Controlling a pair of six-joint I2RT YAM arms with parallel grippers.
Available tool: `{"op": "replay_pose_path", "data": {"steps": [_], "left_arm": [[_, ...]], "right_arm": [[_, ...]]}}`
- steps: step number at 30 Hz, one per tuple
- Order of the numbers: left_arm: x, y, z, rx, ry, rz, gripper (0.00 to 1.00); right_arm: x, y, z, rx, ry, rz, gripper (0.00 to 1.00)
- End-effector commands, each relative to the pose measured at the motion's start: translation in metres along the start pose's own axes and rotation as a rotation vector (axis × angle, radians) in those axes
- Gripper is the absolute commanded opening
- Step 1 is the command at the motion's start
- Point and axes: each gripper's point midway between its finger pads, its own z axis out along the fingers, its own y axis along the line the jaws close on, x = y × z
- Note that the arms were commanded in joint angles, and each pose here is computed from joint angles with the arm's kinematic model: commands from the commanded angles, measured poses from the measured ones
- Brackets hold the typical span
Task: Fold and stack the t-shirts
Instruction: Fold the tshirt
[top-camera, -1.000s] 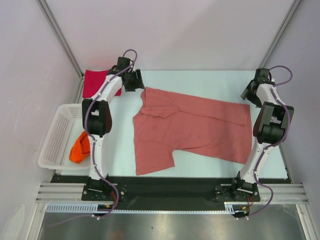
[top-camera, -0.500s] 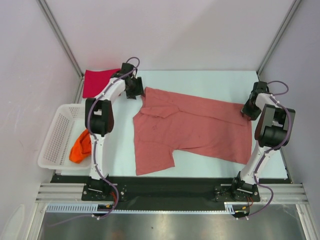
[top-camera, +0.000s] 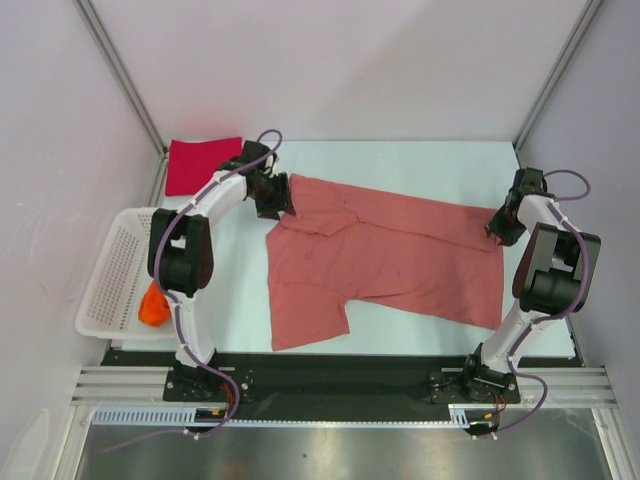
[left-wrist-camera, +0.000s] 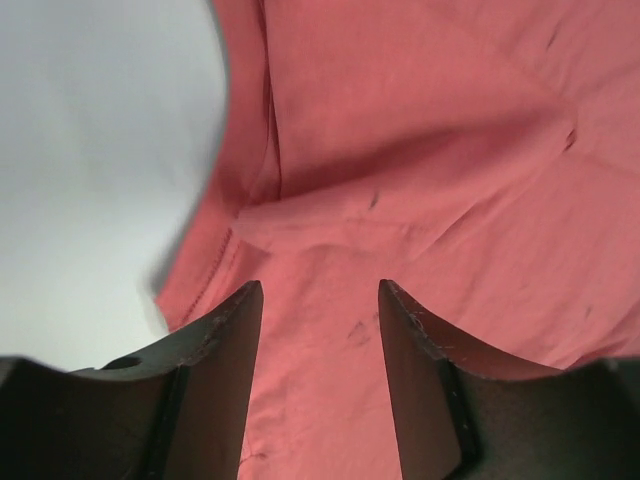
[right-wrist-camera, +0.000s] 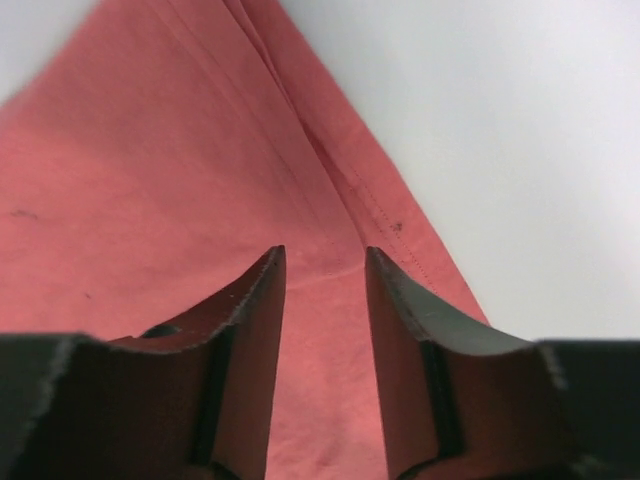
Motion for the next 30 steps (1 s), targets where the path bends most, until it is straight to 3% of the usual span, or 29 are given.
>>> {"op": "replay_pose_path", "data": {"steps": [1, 11, 17, 19, 23, 26, 29, 30], "left_arm": [[0.007, -0.014, -0.014, 0.067, -0.003, 0.026, 0.55], [0.013, -0.018, -0.017, 0.099, 0.017, 0.029, 0.54], [0.013, -0.017, -0.021, 0.088, 0.008, 0.031, 0.54], [0.01, -0.017, -0.025, 0.09, -0.001, 0.033, 0.54], [0.011, -0.018, -0.025, 0.096, 0.007, 0.039, 0.61], [0.013, -0.016, -0.023, 0.089, 0.015, 0.041, 0.64], [0.012, -0.01, -0.016, 0.081, 0.025, 0.036, 0.65], [0.01, -0.009, -0.015, 0.078, 0.023, 0.035, 0.66]], "right_arm": [[0.003, -0.001, -0.001, -0.051, -0.001, 0.032, 0.4], [0.016, -0.011, 0.016, -0.031, 0.029, 0.03, 0.34], [0.02, -0.015, 0.022, -0.006, 0.045, 0.051, 0.08], [0.016, -0.029, 0.018, 0.078, 0.024, 0.058, 0.0], [-0.002, -0.046, 0.009, 0.176, -0.03, 0.036, 0.0], [-0.009, -0.041, 0.002, 0.205, -0.018, 0.006, 0.19], [-0.021, 0.002, -0.023, 0.141, -0.077, -0.101, 0.41], [-0.014, 0.036, -0.034, 0.066, -0.087, -0.158, 0.46]]}}
